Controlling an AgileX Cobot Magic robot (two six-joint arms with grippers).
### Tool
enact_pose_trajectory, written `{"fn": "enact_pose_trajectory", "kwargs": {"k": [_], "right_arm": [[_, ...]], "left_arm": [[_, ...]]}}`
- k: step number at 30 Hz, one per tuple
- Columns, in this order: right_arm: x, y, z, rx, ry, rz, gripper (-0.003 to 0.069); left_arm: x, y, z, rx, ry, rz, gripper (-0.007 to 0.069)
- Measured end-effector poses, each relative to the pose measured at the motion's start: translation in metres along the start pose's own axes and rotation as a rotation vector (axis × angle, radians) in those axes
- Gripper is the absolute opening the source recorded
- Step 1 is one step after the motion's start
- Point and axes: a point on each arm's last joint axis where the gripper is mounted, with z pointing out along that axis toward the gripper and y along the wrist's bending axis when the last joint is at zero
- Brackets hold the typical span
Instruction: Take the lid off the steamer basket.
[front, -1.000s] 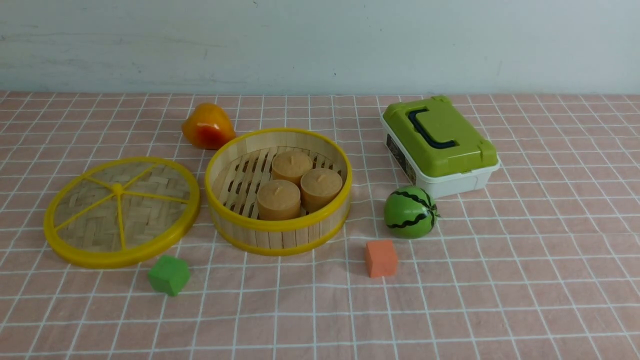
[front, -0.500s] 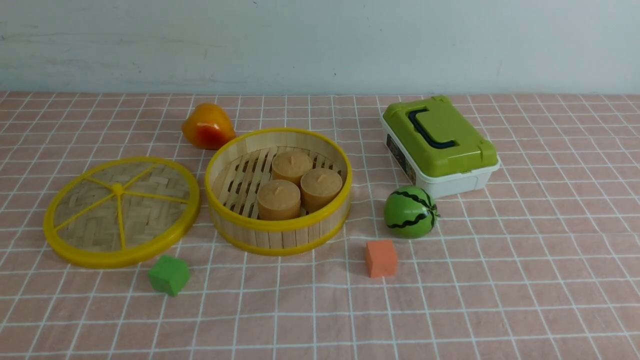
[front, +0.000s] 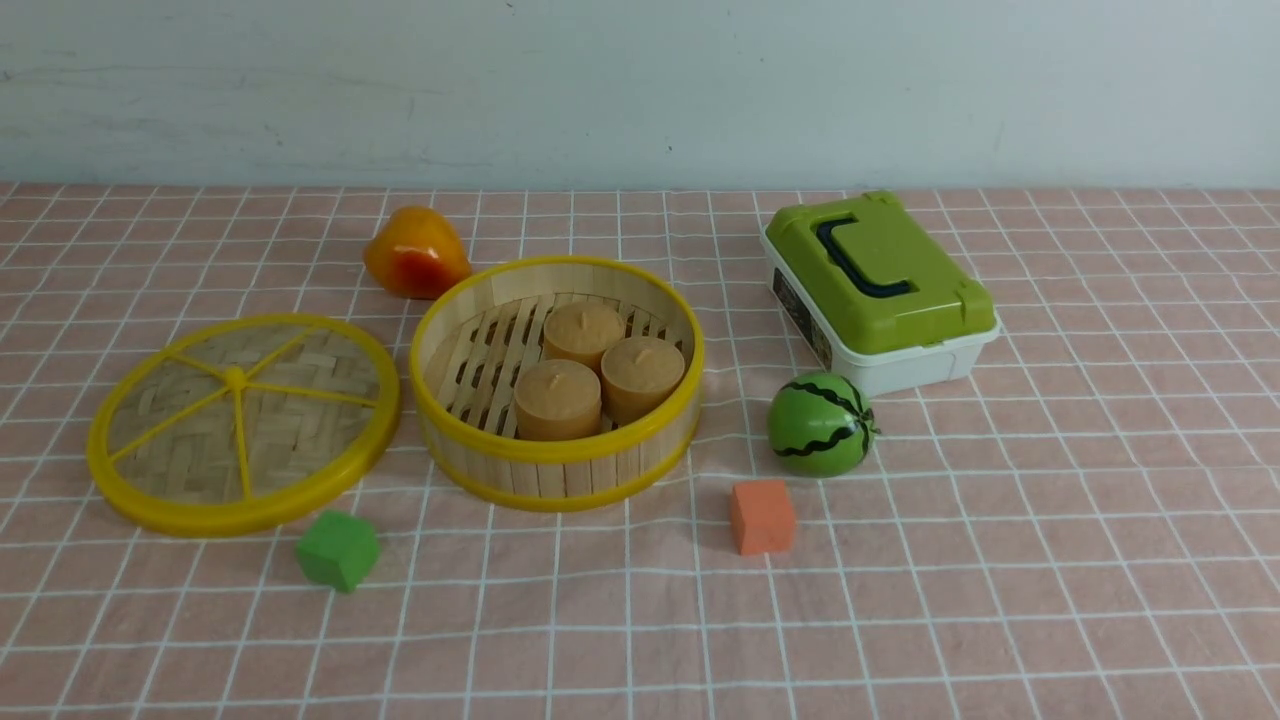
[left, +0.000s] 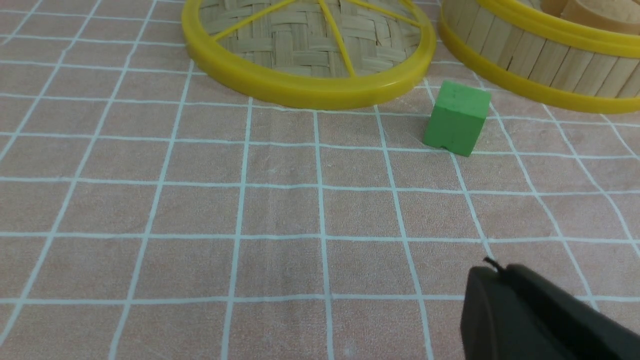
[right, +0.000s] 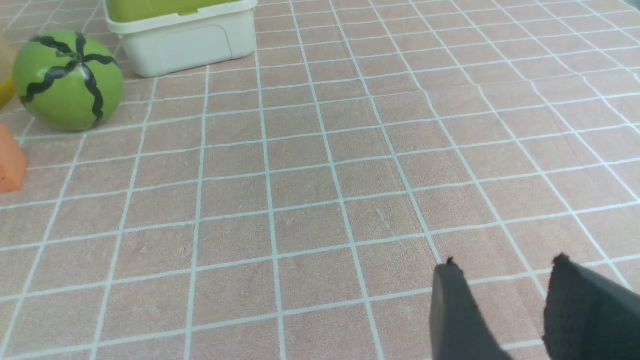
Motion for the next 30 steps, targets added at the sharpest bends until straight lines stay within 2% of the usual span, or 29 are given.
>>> {"fn": "enact_pose_trajectory", "kwargs": {"k": [30], "right_arm": [[0.0,0.0,0.0,0.0,0.0,0.0,0.0241]], "left_arm": [[0.0,0.0,0.0,0.0,0.0,0.0,0.0036]]}}
